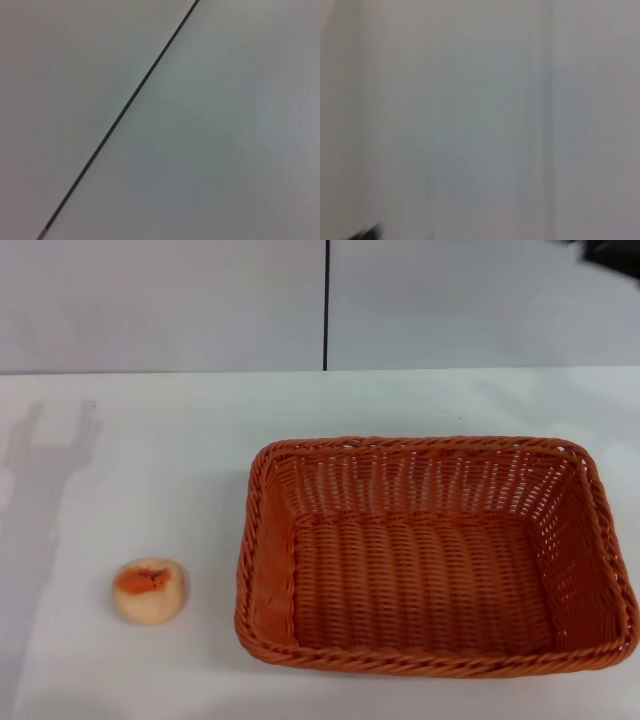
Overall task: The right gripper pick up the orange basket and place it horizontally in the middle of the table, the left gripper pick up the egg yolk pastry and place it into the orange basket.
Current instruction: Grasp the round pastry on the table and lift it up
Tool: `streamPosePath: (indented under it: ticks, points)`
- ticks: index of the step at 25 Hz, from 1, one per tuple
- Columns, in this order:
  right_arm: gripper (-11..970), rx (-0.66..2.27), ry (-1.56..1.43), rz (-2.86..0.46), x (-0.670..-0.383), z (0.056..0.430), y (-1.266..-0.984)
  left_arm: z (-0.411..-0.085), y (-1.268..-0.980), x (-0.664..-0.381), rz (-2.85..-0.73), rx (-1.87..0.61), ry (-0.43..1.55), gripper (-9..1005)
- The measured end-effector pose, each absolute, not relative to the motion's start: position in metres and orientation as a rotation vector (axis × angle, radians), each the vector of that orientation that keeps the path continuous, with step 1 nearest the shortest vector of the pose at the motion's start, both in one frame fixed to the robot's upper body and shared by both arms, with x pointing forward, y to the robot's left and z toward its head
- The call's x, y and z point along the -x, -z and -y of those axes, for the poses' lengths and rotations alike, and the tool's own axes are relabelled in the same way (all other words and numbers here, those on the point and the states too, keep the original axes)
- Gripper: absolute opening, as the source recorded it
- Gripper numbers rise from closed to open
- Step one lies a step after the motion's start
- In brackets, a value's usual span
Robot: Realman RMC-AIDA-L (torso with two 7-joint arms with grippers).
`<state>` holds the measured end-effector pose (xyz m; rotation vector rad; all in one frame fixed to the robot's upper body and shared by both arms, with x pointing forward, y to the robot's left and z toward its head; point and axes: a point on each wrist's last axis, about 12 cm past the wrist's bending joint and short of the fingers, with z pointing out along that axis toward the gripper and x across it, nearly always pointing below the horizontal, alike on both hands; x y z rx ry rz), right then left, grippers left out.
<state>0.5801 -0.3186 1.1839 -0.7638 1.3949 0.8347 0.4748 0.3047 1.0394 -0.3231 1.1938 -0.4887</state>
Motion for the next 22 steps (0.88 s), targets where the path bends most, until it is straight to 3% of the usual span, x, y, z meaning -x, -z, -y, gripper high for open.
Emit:
streamPosePath:
  ticks: [5,13,15,18,21,22]
  points:
    - [551,0.375,-0.700,-1.280,-0.536,0.368,-1.147,-0.317,-1.039,-0.462,-1.186,0.255,0.469,785]
    - [556,0.033,-0.549,-1.301,-0.489,0.402,-1.095,-0.331,-1.042,-0.449,-1.196,0.138,0.492,785]
    - [557,0.007,-0.530,-1.321,-0.485,0.406,-1.090,-0.336,-1.042,-0.447,-1.211,0.116,0.503,785]
    - [559,-0.026,-0.508,-1.339,-0.479,0.411,-1.086,-0.367,-1.057,-0.442,-1.289,-0.107,0.607,785]
    - [561,-0.041,-0.501,-1.339,-0.477,0.412,-1.085,-0.367,-1.057,-0.442,-1.289,-0.107,0.607,785]
    - [562,-0.047,-0.500,-1.338,-0.476,0.413,-1.084,-0.378,-1.067,-0.440,-1.341,-0.256,0.691,785]
